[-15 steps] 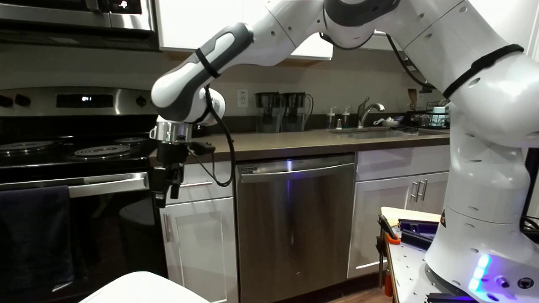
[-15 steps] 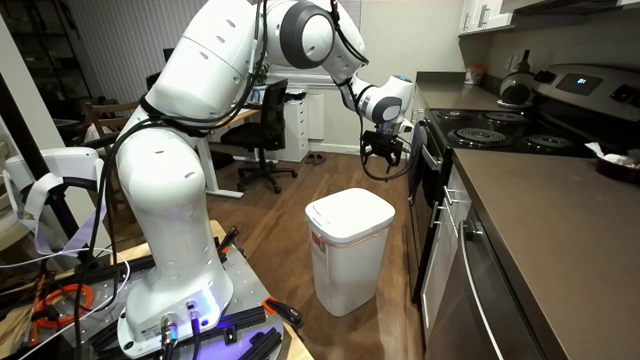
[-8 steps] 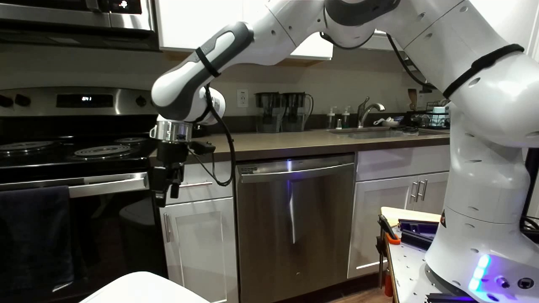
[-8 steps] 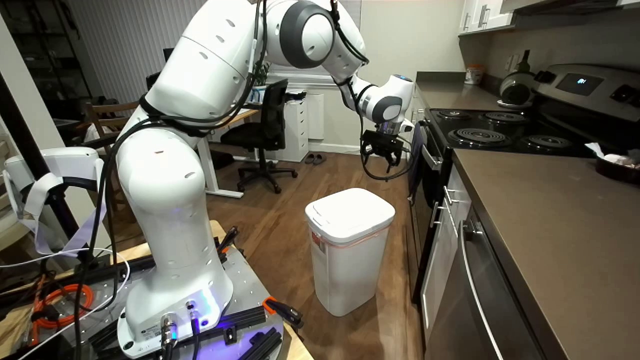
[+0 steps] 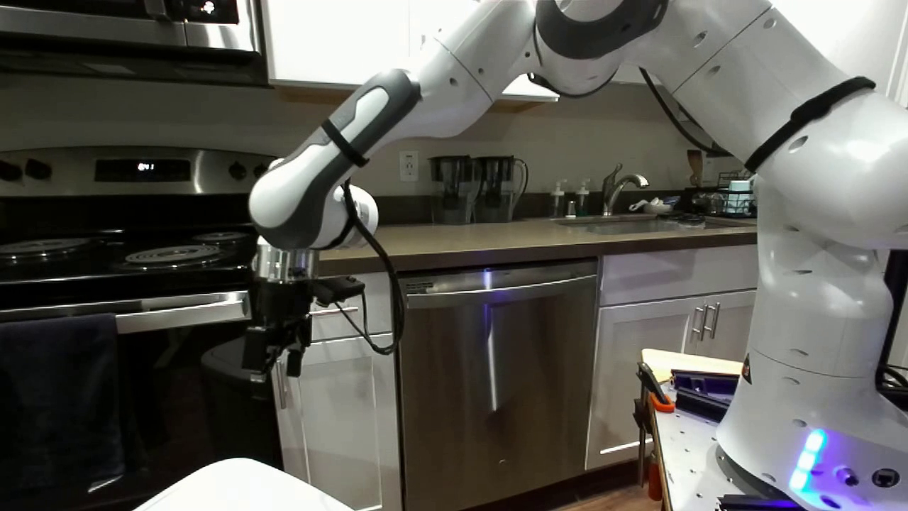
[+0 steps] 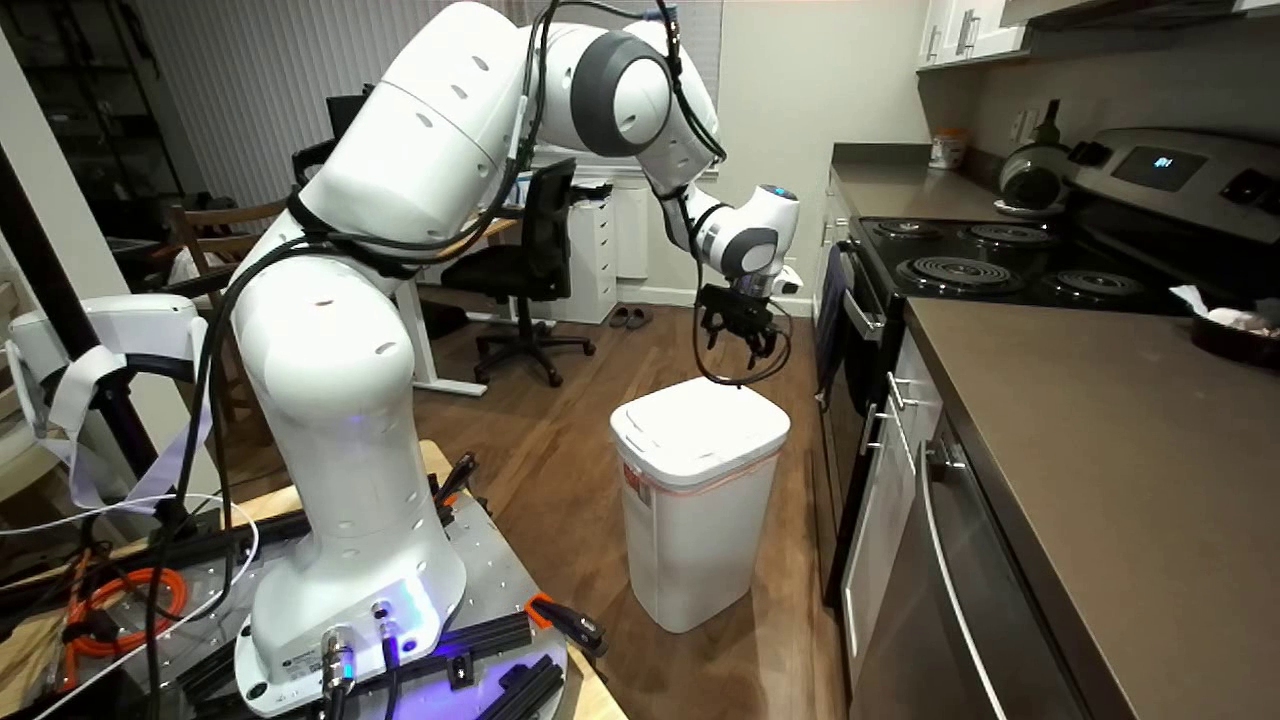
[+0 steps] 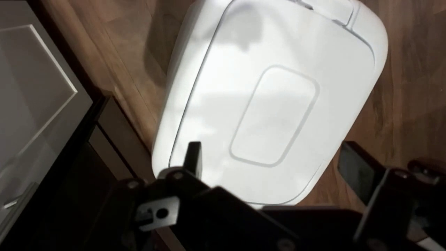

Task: Open the bin

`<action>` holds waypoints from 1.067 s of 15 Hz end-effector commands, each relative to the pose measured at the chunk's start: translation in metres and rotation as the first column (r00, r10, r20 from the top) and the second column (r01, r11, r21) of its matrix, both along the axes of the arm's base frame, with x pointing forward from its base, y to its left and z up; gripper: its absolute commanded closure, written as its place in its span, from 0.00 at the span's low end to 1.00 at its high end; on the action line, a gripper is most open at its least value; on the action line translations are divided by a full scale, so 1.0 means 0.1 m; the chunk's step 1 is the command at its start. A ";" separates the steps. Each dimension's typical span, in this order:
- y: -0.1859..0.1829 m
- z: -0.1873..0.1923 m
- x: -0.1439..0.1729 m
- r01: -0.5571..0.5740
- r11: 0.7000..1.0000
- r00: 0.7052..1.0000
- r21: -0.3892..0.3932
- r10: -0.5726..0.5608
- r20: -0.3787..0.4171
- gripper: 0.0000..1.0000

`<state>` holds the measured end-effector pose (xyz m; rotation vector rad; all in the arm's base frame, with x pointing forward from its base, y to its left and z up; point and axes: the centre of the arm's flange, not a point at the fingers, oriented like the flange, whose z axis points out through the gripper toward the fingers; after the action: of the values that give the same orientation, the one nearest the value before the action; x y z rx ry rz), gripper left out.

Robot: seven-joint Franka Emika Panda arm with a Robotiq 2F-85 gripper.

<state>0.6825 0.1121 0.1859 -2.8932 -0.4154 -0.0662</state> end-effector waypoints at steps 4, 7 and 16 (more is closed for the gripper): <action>0.77 -0.56 -0.35 0.241 0.970 0.969 -0.022 -0.242 -0.052 0.00; 1.03 -0.72 -0.49 0.306 0.949 0.943 -0.076 -0.313 -0.115 0.00; 1.28 -1.24 -0.59 0.396 0.908 0.895 -0.134 -0.414 -0.164 0.02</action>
<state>0.6159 0.2329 0.0794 -2.9926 0.1882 0.1551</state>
